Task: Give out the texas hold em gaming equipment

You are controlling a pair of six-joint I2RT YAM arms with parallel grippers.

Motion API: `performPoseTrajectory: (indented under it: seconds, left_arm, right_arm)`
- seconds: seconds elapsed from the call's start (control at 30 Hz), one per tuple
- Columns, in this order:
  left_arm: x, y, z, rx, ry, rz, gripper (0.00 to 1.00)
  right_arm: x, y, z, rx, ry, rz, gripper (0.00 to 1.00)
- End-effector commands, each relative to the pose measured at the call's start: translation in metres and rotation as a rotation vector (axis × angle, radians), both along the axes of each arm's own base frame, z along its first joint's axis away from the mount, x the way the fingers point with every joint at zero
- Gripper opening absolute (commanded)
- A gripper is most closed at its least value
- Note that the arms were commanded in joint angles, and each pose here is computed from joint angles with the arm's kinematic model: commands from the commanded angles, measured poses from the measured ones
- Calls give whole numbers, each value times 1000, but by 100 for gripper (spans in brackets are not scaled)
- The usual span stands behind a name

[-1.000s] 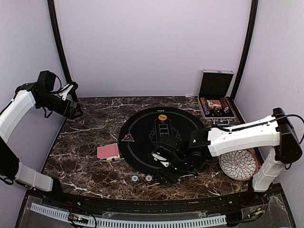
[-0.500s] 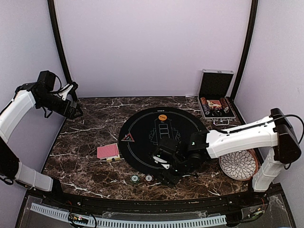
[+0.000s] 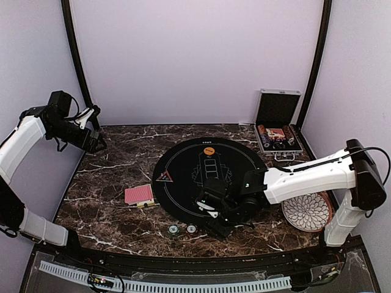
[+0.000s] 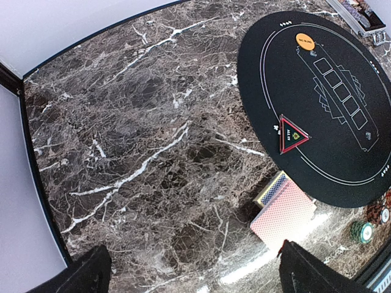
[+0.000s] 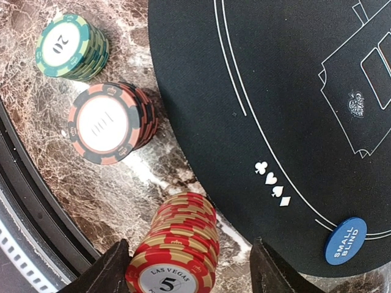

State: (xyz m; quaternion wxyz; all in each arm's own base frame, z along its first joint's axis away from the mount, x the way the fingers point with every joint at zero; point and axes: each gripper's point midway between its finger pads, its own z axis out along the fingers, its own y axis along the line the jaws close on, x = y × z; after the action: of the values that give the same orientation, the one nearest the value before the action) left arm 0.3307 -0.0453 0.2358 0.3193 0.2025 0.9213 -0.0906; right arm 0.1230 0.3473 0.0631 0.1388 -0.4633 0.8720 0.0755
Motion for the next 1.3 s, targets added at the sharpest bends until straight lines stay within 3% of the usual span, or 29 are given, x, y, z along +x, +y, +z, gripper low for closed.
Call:
performPoseTrajectory:
  seconds: [0.0, 0.27, 0.6, 0.9, 1.07, 1.27]
  left_arm:
    - [-6, -2, 17, 3, -36, -16, 99]
    - [-7, -1, 17, 11, -37, -17, 99]
    - [-7, -1, 16, 10, -34, -18, 99]
    - [-8, -1, 15, 9, -31, -17, 99]
    - [-8, -1, 16, 9, -32, -17, 99]
    - [-8, -2, 16, 6, -32, -17, 99]
  right_arm:
    - [1, 2, -4, -6, -15, 5, 66]
    - [4, 5, 6, 13, -30, 2, 48]
    - [6, 6, 32, 44, -46, -9, 40]
    - [14, 14, 53, 79, -70, -31, 21]
    - [52, 23, 79, 145, -103, -117, 20]
    - [140, 14, 99, 178, -199, -318, 18]
